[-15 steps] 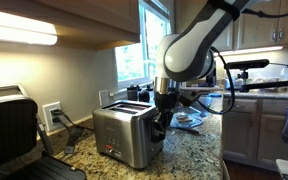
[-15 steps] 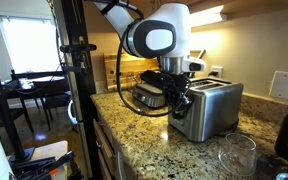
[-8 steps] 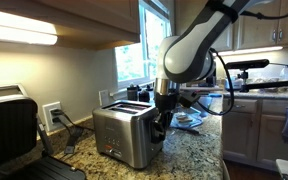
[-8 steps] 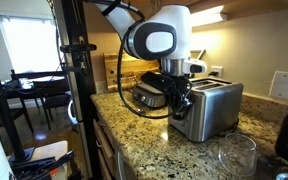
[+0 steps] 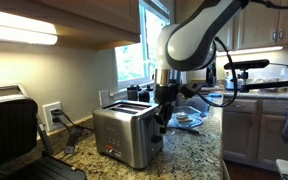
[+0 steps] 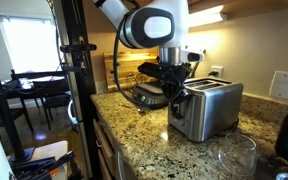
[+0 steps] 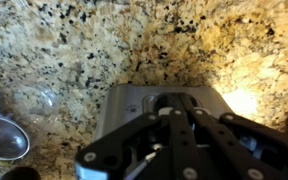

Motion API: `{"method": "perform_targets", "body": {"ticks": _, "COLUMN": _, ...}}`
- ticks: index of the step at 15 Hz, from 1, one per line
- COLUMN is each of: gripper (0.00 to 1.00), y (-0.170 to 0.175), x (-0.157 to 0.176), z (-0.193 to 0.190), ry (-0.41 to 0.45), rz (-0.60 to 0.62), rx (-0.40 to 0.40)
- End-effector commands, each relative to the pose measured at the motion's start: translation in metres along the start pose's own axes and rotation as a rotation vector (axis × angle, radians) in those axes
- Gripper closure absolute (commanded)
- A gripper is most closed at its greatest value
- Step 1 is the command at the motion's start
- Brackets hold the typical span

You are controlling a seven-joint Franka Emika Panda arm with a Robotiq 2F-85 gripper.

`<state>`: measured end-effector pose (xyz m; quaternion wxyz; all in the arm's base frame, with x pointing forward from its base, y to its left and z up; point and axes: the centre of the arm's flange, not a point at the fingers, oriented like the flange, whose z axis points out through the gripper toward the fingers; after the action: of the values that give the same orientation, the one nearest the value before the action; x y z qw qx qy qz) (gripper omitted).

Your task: Push the lever of the toaster down

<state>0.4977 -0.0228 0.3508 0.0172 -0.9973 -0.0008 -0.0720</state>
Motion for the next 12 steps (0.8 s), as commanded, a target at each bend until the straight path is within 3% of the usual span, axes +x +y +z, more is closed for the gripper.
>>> {"method": "perform_targets", "body": {"ticks": 1, "gripper": 0.97, "y": -0.012, "x": -0.021, "z": -0.059, "ry": -0.013, "rz": 0.003, "rx": -0.006}}
{"method": "perform_targets", "body": {"ticks": 3, "gripper": 0.96, "y": -0.016, "x": -0.027, "z": -0.084, "ry": -0.019, "rz": 0.008, "rx": -0.018}}
{"method": "perform_targets", "body": {"ticks": 4, "gripper": 0.71, "y": -0.018, "x": -0.031, "z": -0.098, "ry": -0.016, "rz": 0.01, "rx": -0.032}}
{"method": "perform_targets", "body": {"ticks": 6, "gripper": 0.68, "y": -0.02, "x": -0.038, "z": -0.12, "ry": -0.011, "rz": 0.009, "rx": -0.051}}
{"method": "perform_targets", "body": {"ticks": 12, "gripper": 0.29, "y": -0.025, "x": -0.056, "z": -0.156, "ry": 0.012, "rz": 0.012, "rx": -0.07}}
